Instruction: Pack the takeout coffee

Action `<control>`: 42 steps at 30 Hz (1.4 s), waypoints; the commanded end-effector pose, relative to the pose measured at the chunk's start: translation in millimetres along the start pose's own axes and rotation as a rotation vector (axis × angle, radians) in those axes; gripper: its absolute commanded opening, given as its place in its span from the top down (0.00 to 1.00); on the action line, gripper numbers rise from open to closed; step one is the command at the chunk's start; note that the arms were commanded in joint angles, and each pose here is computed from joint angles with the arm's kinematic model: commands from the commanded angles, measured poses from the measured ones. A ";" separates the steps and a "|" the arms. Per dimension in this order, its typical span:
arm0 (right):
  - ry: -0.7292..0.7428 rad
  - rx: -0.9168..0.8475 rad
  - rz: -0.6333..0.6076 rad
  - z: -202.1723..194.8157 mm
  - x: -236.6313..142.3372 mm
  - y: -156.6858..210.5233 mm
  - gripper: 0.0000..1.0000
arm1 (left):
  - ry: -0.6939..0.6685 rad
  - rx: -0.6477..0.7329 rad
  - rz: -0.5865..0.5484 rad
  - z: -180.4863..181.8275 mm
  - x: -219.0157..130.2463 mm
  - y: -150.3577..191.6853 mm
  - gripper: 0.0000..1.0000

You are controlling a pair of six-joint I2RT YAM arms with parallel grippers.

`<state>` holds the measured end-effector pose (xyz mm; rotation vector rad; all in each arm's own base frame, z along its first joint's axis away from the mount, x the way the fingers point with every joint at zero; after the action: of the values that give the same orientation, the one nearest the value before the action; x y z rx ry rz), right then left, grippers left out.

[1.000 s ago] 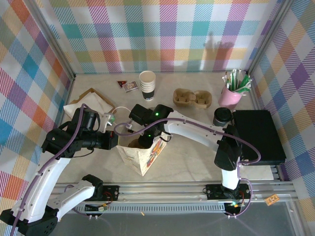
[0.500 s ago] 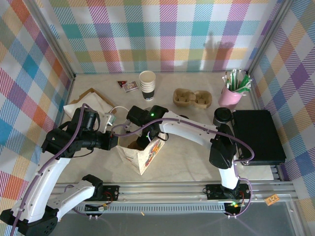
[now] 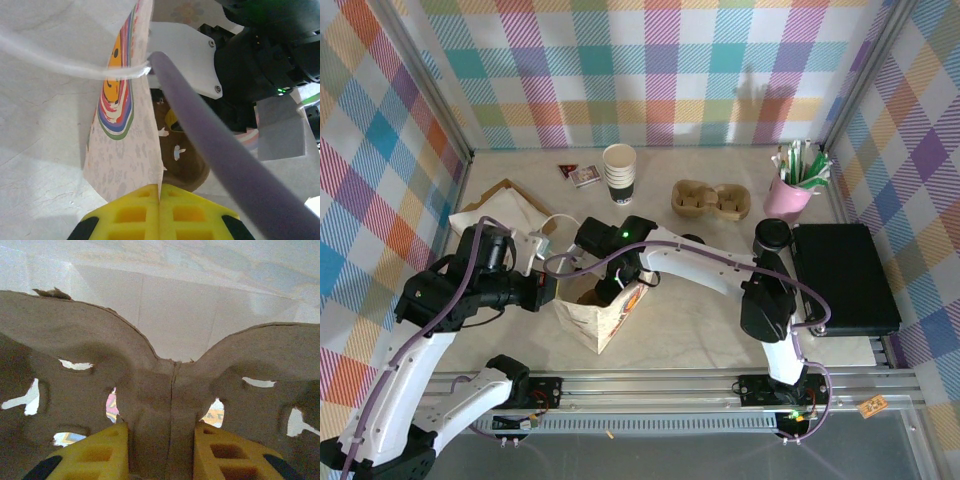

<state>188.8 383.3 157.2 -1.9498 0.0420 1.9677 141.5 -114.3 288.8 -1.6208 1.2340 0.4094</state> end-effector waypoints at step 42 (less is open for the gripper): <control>-0.155 0.187 0.015 5.8 -17.9 -10.2 0.71 | 0.032 0.065 -0.009 -2.3 12.8 -3.9 1.00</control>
<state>178.9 384.6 167.5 -1.6127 0.3154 2.1105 150.3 -117.5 276.3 -1.5705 1.2336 0.3841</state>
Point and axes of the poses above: each hand's point on the last joint's axis, 136 mm out from that joint toward the fingers, its own x axis out along the fingers, its own z axis along the line the jaws close on, y = z × x, the point moved 2 cm from there along -x, back along the fingers, and after that the axes turned 8 degrees about -x, right-handed, at the moved point
